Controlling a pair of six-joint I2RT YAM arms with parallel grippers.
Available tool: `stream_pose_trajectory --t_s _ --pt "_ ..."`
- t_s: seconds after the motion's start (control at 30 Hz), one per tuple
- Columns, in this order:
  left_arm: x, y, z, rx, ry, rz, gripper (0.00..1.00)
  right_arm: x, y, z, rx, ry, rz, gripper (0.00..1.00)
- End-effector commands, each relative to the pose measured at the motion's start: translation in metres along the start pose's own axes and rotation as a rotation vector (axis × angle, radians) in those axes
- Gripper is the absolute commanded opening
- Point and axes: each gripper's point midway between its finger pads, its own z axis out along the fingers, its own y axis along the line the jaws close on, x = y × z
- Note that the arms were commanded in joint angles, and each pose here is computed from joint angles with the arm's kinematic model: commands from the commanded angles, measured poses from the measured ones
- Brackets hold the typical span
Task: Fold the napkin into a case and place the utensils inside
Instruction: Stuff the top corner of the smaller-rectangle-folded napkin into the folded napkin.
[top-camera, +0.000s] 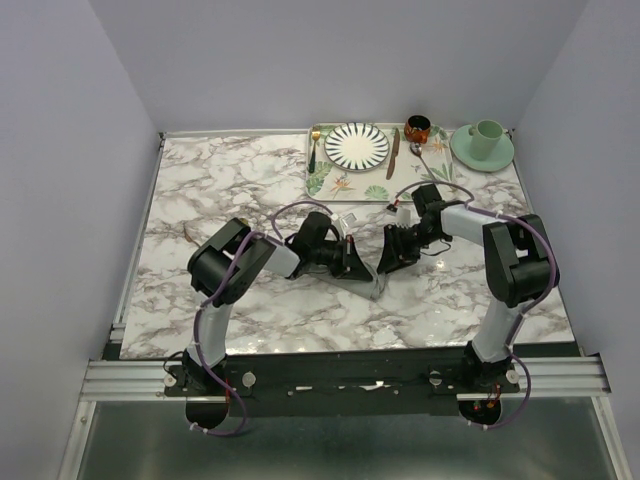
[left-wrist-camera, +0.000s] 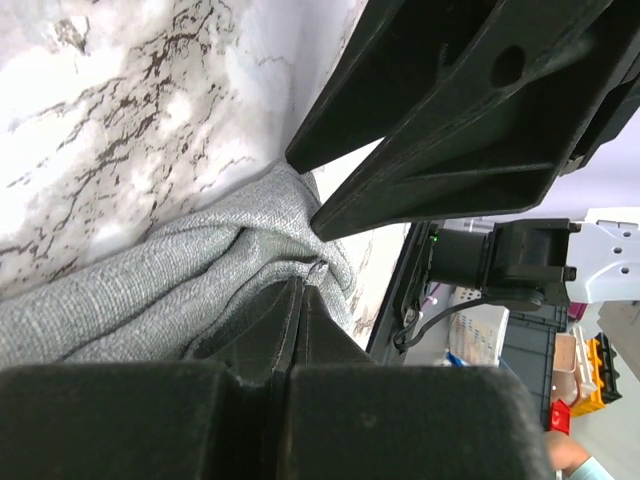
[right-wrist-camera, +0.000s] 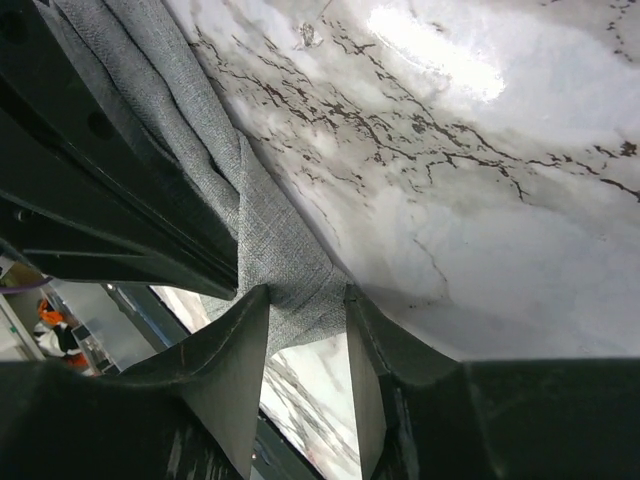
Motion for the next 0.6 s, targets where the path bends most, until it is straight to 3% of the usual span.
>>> stream_pose_trajectory --t_s 0.0,0.43,0.57 --pt "-0.001 -0.001 0.009 0.009 0.009 0.022 0.00 0.001 -0.004 0.006 -0.018 0.004 0.000 0.45" --pt "-0.001 0.021 0.024 -0.030 0.007 -0.045 0.00 0.017 -0.003 0.009 -0.042 0.027 0.018 0.46" --pt "-0.002 0.033 0.025 -0.052 -0.001 -0.087 0.00 0.030 -0.007 0.014 -0.019 0.051 0.020 0.42"
